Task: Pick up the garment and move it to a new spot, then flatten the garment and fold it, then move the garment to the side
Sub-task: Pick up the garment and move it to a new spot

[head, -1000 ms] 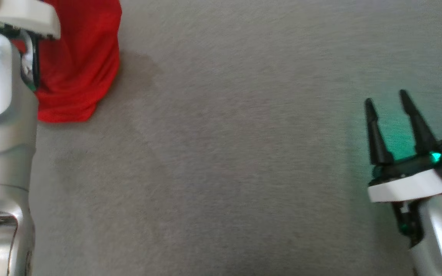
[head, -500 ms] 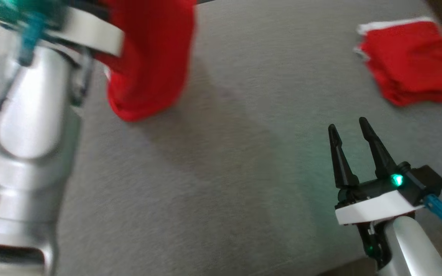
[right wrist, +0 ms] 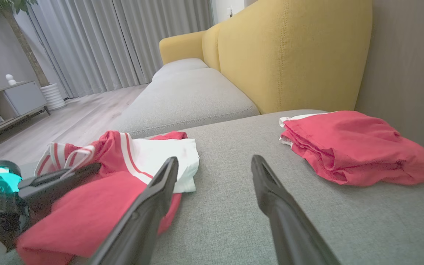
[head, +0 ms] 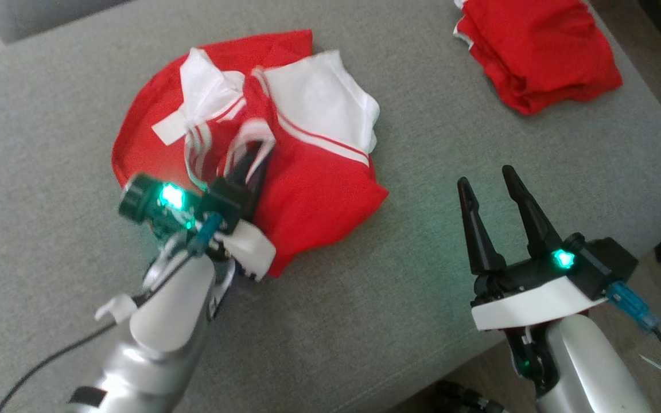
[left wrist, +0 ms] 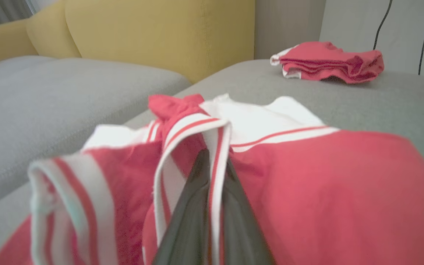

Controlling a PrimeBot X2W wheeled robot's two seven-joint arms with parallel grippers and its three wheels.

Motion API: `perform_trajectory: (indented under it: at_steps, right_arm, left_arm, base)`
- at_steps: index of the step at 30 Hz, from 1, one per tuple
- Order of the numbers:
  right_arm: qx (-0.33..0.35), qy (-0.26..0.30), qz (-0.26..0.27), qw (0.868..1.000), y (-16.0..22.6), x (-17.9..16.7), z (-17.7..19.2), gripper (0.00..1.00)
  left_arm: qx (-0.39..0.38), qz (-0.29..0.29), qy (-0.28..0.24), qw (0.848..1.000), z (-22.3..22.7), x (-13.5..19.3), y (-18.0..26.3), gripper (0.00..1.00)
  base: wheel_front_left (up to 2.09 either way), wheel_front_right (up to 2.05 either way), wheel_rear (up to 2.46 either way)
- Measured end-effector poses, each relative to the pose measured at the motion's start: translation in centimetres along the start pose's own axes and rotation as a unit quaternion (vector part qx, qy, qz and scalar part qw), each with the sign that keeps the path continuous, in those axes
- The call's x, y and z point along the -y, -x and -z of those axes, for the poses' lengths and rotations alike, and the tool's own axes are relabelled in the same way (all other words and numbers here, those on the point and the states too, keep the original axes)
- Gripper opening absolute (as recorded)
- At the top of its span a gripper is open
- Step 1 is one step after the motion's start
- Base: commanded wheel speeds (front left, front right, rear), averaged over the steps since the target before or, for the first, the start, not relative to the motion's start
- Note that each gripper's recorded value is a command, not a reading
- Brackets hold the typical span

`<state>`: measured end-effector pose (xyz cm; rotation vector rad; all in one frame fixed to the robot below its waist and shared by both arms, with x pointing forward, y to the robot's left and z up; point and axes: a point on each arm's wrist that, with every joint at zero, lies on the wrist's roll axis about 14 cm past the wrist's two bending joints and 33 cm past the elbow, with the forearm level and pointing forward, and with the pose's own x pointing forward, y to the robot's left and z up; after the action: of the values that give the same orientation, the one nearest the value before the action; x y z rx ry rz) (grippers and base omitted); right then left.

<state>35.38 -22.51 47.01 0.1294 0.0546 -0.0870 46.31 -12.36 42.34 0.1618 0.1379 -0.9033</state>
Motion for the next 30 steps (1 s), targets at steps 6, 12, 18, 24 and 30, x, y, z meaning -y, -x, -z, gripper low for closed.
perform_trajectory:
  at_steps: [6,12,18,24,30]
  right_arm:
    - [-0.009,-0.007,-0.009,1.0,-0.8,-0.6,0.8,1.0]
    - [-0.003,-0.016,-0.031,0.999,-1.1,-1.7,0.7,1.0]
    - [-0.01,-0.016,-0.051,0.999,-0.5,-2.7,1.2,1.0]
    - [0.0,-0.012,-0.078,0.997,0.3,-4.3,0.8,1.0]
    - [0.005,0.001,-0.094,0.996,1.9,-5.2,0.6,1.0]
  left_arm:
    - [-0.004,-0.022,0.03,0.999,2.1,0.2,0.8,1.0]
    - [0.035,-0.103,0.05,0.993,-0.5,-2.0,4.3,1.0]
    - [0.086,-0.196,0.073,0.974,-3.1,-3.7,9.7,1.0]
    - [0.116,-0.299,0.09,0.943,-4.3,-5.3,17.0,1.0]
    - [0.138,-0.371,0.086,0.914,-5.1,-5.5,23.3,1.0]
  base:
    - [0.0,0.0,0.0]
    - [0.0,0.0,0.0]
    - [0.0,0.0,0.0]
    - [0.0,0.0,0.0]
    - [0.0,0.0,0.0]
